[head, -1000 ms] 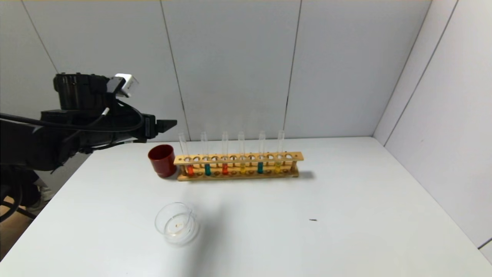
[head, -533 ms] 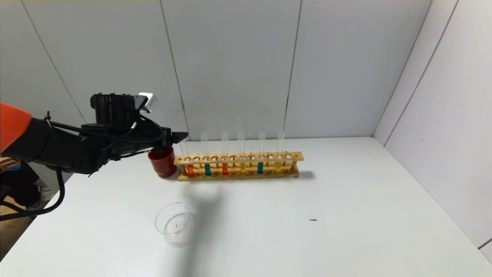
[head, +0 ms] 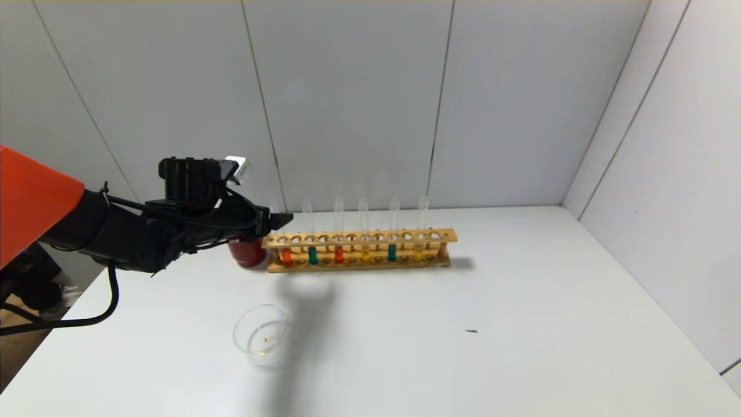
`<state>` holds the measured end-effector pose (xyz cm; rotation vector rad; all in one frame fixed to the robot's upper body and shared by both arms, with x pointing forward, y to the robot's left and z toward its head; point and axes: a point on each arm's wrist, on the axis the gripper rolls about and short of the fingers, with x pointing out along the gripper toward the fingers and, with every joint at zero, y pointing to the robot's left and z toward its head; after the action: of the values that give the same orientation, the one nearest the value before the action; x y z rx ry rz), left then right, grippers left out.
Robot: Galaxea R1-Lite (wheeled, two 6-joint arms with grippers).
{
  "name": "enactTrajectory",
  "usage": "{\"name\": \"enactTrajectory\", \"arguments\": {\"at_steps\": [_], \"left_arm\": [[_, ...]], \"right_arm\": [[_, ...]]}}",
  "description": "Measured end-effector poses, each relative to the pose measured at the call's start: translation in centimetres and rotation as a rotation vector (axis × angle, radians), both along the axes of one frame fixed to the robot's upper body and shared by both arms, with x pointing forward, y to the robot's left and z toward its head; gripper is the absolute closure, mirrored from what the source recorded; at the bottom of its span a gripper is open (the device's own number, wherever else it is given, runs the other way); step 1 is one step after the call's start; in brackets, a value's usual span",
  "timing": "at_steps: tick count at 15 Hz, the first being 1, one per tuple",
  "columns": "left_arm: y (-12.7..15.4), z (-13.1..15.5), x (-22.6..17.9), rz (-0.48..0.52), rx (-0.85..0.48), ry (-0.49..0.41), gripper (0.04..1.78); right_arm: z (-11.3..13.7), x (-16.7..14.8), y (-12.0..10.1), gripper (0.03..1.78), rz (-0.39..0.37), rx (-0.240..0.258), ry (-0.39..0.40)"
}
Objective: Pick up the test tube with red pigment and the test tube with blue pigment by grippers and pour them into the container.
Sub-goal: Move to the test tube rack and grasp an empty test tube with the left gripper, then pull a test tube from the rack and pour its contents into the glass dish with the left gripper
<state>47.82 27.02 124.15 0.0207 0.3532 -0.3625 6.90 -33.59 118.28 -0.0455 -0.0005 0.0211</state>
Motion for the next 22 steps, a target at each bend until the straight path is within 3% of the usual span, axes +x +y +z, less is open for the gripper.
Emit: {"name": "enactTrajectory", "arguments": {"at_steps": [4, 6, 9, 13, 15, 22], "left_arm": [[-0.1, -1.2, 0.4, -0.002, 0.002, 0.015, 0.09], [-0.1, -1.7, 0.6, -0.003, 0.006, 0.026, 0.20], [-0.6, -2.2, 0.9, -0.015, 0.007, 0.023, 0.56], [-1.5, -2.7, 0.9, -0.035, 0.011, 0.034, 1.30], [-1.6, -2.7, 0.9, -0.037, 0.013, 0.034, 1.50], [-1.8, -1.9, 0.7, -0.042, 0.012, 0.016, 1.51]], "right_arm": [[0.0, 0.0, 0.0, 0.06, 0.000, 0.000, 0.000], [0.0, 0.0, 0.0, 0.06, 0.000, 0.000, 0.000], [0.0, 0.0, 0.0, 0.06, -0.001, 0.000, 0.000], [0.0, 0.0, 0.0, 0.06, 0.000, 0.000, 0.000], [0.0, 0.0, 0.0, 0.06, -0.001, 0.000, 0.000], [0.0, 0.0, 0.0, 0.06, 0.000, 0.000, 0.000]]}}
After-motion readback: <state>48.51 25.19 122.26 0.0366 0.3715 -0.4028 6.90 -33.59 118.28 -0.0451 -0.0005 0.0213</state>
